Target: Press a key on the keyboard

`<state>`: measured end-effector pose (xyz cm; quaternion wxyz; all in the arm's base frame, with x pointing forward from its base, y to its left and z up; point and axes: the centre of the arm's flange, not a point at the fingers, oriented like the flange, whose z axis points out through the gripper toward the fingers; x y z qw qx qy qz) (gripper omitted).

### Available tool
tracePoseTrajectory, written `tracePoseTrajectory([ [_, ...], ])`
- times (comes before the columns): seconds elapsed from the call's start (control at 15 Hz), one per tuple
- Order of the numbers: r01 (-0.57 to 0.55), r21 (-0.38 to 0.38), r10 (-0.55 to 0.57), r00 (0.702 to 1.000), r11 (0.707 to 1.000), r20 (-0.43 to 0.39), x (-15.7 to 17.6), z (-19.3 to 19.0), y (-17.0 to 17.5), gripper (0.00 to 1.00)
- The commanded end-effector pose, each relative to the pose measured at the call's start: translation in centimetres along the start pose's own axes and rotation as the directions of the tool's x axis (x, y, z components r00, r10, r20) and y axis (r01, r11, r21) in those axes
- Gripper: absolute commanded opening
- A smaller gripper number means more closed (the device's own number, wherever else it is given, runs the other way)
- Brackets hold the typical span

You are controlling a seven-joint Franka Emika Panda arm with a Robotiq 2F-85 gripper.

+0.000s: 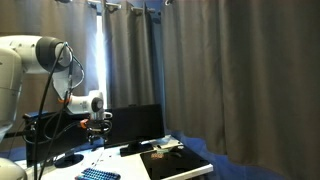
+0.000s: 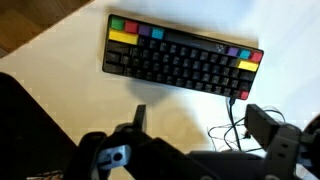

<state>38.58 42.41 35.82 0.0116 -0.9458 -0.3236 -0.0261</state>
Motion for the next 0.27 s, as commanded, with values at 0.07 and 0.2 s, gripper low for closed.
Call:
tracePoseTrajectory([
  [0.07,0.004,-0.002,-0.004,1.000,1.000,-0.002,-0.82,-0.53,0.39,1.00],
  [0.2,0.007,-0.005,-0.007,1.000,1.000,-0.002,-1.19,-0.68,0.46,1.00],
])
